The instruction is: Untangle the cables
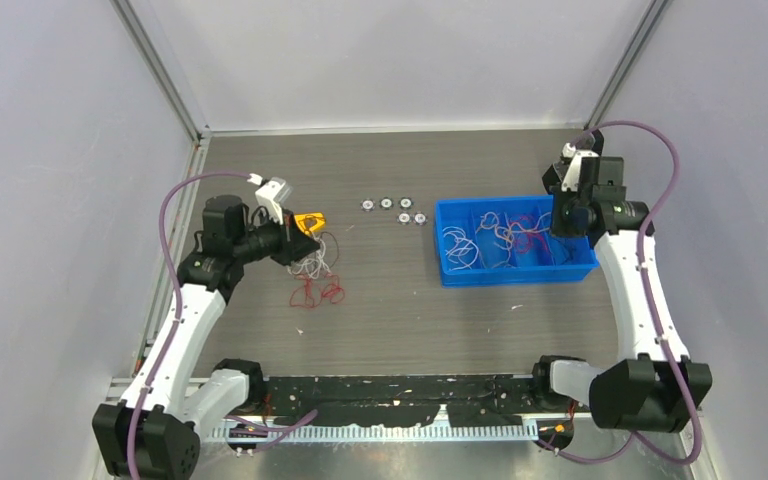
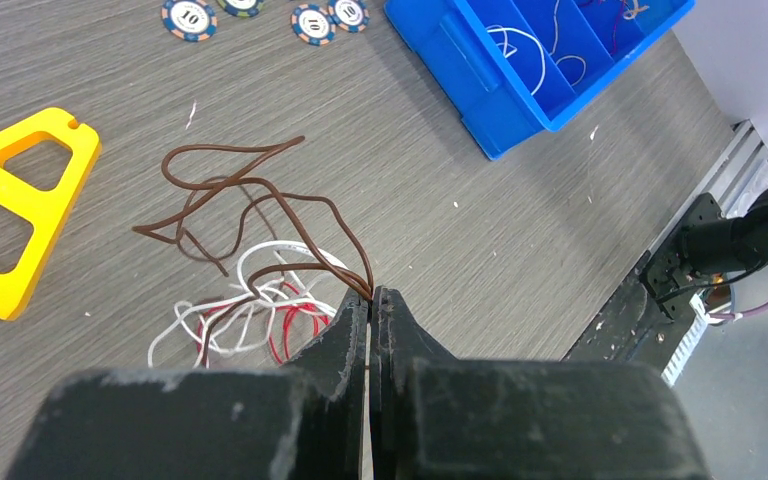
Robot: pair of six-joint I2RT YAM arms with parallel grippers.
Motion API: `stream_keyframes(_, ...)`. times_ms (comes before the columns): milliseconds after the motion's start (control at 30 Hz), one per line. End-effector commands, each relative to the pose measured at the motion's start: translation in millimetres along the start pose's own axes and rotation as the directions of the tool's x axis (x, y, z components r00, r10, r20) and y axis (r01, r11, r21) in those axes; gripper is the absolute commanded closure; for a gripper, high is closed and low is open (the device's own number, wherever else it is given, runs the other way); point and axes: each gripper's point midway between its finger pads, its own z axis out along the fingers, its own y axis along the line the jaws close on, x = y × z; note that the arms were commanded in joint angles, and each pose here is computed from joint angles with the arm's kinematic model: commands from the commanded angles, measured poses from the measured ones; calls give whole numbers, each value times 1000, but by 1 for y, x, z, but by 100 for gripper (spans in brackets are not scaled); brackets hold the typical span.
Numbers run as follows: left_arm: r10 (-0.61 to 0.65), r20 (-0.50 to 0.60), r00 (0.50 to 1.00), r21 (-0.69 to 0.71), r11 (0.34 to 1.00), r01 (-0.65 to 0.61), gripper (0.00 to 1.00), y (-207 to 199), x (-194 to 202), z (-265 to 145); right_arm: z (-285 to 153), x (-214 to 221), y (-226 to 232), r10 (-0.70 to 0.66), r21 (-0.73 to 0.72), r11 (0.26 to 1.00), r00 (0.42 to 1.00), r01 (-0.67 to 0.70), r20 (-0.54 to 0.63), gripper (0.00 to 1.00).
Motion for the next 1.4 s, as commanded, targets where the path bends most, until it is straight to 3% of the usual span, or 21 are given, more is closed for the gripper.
stream_keyframes(0, 28, 65, 997, -7, 1000, -28, 100, -3, -25, -1, 16, -15, -1, 125, 91, 988, 991, -128, 44, 95)
stream_keyframes(300, 0, 44, 999, -35, 999, 2, 100, 6, -25, 5, 62, -13, 32, 34, 224, 973, 998, -46, 56, 95)
stream_keyframes(600, -5, 7, 1000, -26, 1000, 5, 100, 7, -18, 7, 110, 43, 67, -137, 214, 964, 983, 160, -119, 91)
stream_keyframes(700, 0, -5, 1000, 0, 1000, 0, 100, 1, -16, 5, 102, 52, 76, -170, 133, 972, 972, 192, -161, 79)
stream_keyframes(800, 7, -4, 1000, 28, 1000, -7, 100, -7, -15, 0, 80, 45, 85, -201, 47, 977, 971, 208, -127, 66)
stream_keyframes(867, 18, 8, 1000, 49, 999, -19, 100, -14, -19, -5, 57, 33, 91, -216, -12, 976, 973, 216, -80, 51)
stream_keyframes(933, 32, 24, 999, 76, 997, -34, 100, -24, -24, -10, 27, 22, 95, -258, -77, 964, 966, 256, -25, 26)
stream_keyframes(967, 39, 27, 999, 98, 994, -41, 100, -30, -26, -13, 15, 12, 102, -271, -120, 955, 963, 270, 10, 20)
stream_keyframes(1000, 48, 32, 998, 127, 991, -52, 100, -38, -28, -17, 3, 10, 102, -318, -143, 937, 948, 319, 33, 9)
stream_keyframes(1033, 58, 36, 998, 161, 985, -63, 100, -46, -30, -21, -10, -1, 110, -334, -191, 920, 939, 343, 80, 5)
stream_keyframes(1133, 77, 40, 996, 276, 957, -85, 100, -72, -31, -33, -53, -13, 146, -452, -406, 757, 859, 513, 242, 4)
stream_keyframes(1200, 90, 50, 995, 352, 930, -102, 100, -89, -32, -42, -85, -14, 191, -399, -611, 588, 847, 531, 352, 5)
stream_keyframes(1300, 121, 70, 990, 409, 902, -139, 100, -107, -34, -54, -110, -26, 230, -297, -727, 462, 861, 508, 413, 5)
stream_keyframes(1333, 134, 74, 988, 417, 896, -152, 100, -111, -34, -57, -119, -34, 247, -267, -741, 397, 840, 542, 472, 5)
stream_keyframes(1367, 150, 77, 986, 420, 892, -168, 100, -114, -34, -60, -124, -37, 257, -238, -758, 382, 849, 529, 472, 5)
